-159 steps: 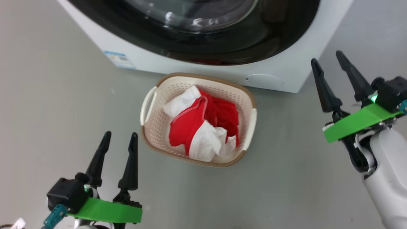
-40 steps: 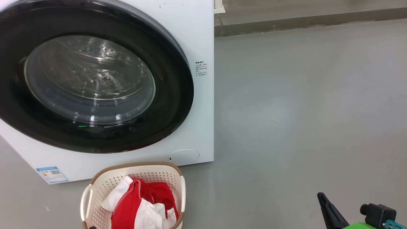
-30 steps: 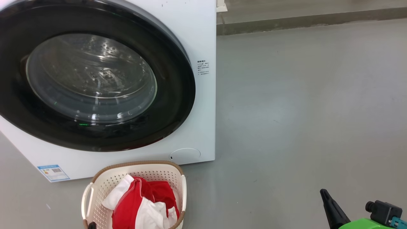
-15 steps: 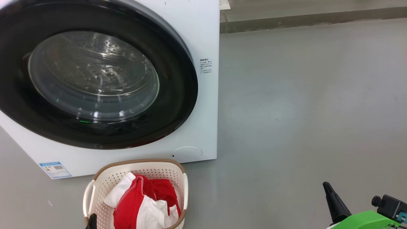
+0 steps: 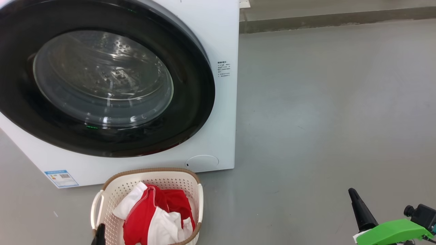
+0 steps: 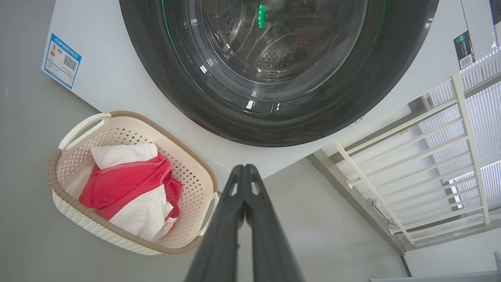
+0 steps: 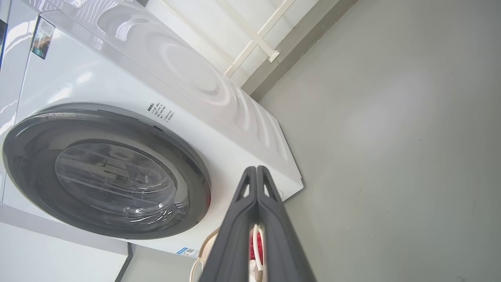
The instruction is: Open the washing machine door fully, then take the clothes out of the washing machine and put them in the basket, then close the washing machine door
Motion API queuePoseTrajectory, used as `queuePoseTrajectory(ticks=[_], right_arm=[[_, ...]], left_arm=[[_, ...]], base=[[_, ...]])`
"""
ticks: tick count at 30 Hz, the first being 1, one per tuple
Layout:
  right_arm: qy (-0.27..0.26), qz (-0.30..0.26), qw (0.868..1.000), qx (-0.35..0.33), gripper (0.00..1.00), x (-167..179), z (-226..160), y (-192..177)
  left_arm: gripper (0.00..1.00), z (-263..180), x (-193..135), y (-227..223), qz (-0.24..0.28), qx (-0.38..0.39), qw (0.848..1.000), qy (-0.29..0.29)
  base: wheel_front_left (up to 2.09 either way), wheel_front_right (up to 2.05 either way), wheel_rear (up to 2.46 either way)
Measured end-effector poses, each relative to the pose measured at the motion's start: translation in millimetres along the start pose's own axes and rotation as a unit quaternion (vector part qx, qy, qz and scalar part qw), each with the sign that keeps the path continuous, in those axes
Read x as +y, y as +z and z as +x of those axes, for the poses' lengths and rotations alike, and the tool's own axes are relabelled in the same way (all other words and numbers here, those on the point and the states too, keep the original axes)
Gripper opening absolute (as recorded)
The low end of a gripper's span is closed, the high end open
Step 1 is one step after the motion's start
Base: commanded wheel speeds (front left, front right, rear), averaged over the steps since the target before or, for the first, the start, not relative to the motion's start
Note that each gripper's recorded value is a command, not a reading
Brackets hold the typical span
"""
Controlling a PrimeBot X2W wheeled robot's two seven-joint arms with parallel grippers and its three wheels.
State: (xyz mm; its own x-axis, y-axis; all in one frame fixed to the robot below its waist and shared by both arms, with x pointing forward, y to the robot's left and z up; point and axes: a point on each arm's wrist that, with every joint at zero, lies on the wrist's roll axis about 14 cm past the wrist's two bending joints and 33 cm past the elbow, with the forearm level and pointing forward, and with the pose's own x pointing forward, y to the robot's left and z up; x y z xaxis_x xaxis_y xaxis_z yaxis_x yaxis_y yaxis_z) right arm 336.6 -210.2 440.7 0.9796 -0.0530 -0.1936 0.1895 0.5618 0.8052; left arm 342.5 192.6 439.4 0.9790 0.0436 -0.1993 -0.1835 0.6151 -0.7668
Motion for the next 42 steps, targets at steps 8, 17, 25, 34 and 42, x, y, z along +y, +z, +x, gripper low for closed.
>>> queuePoseTrajectory(ticks=[8, 17, 25, 34, 42], right_arm=[[0.000, 0.041, 0.999, 0.004, 0.00, 2.9, 2.2, -2.7], [0.005, 0.080, 0.997, 0.001, 0.00, 7.2, 7.3, 2.0], [0.012, 0.113, 0.993, 0.000, 0.00, 12.4, 11.2, 5.2], [0.016, 0.157, 0.988, 0.001, 0.00, 15.7, 13.9, 6.3], [0.028, 0.201, 0.979, -0.004, 0.00, 24.0, 19.9, 11.8]], left_arm=[[0.00, 3.9, -4.7, 3.2, -0.046, -0.002, 0.999, -0.005], [0.00, 8.2, -9.9, 5.7, -0.094, 0.000, 0.996, -0.011], [0.00, 11.7, -15.2, 8.7, -0.132, 0.001, 0.991, -0.019], [0.00, 15.1, -20.2, 11.9, -0.182, 0.001, 0.983, -0.027], [0.00, 16.0, -22.5, 12.4, -0.224, 0.007, 0.974, -0.032]], base=[[0.00, 0.00, 0.00], [0.00, 0.00, 0.00], [0.00, 0.00, 0.00], [0.00, 0.00, 0.00], [0.00, 0.00, 0.00]])
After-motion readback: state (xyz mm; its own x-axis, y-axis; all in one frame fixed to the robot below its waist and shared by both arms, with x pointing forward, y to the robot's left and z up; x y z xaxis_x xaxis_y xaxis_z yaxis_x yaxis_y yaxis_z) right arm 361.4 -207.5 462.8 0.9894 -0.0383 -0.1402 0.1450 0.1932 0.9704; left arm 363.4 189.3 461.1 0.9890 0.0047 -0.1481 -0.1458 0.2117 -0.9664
